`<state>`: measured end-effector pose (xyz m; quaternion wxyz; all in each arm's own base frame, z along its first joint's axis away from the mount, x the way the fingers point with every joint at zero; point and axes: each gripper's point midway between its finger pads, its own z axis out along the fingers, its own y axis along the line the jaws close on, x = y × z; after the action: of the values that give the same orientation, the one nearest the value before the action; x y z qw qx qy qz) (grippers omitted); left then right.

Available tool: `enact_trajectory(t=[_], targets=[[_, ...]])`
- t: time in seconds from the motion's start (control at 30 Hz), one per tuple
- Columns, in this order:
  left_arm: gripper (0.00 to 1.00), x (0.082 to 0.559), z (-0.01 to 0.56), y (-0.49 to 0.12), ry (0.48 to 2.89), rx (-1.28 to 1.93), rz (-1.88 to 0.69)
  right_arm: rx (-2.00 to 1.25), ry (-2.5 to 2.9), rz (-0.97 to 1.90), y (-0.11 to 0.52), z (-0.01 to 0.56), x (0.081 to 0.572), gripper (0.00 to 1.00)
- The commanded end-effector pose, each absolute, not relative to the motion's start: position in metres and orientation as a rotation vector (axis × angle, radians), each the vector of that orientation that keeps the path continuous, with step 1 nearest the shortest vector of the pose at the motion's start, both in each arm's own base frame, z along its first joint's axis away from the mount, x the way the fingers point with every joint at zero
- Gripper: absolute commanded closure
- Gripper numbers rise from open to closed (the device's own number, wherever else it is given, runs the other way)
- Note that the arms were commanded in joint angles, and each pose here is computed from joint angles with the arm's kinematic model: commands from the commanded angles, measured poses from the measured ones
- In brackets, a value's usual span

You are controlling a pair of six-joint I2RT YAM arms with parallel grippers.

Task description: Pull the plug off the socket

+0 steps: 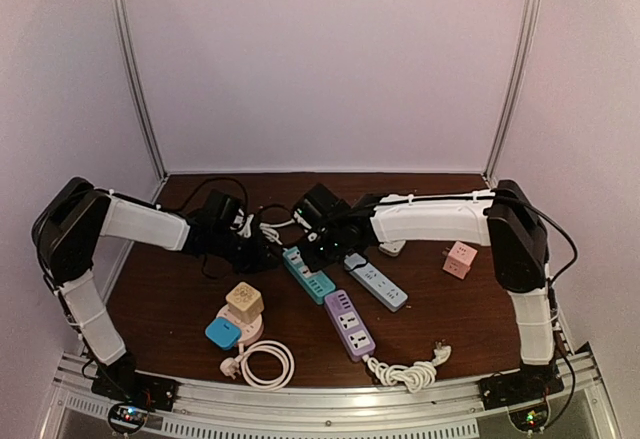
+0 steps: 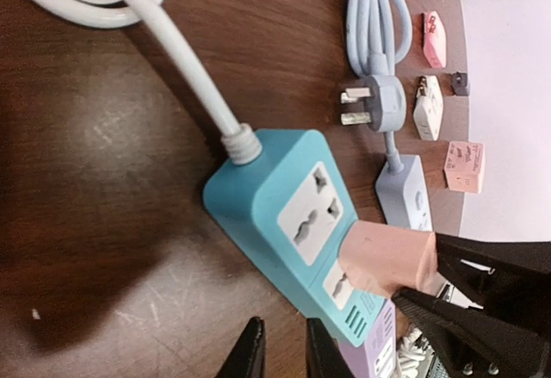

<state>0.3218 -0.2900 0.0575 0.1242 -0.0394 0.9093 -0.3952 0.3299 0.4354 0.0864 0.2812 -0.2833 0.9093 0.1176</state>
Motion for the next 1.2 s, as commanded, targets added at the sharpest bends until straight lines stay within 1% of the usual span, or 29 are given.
enact_trajectory(t=[0.0,0.3,0.6,0.83,1.17], targets=[[0.82,0.337,0.082,-0.318,2.546,-0.059,-1.269,-0.719,2.401,0.358,0.440,0.108,0.322,0.90],[0.87,0.342,0.075,-0.339,2.557,-0.046,-1.310,-0.711,2.395,0.364,0.445,0.109,0.321,0.90],[0.88,0.343,0.056,-0.345,2.593,-0.058,-1.316,-0.701,2.398,0.360,0.446,0.108,0.321,0.91],[0.88,0.331,0.021,-0.334,2.708,-0.061,-1.201,-0.689,2.370,0.356,0.447,0.119,0.326,0.92],[0.88,0.297,-0.037,-0.302,2.901,-0.058,-0.987,-0.682,2.296,0.336,0.451,0.151,0.337,0.92]])
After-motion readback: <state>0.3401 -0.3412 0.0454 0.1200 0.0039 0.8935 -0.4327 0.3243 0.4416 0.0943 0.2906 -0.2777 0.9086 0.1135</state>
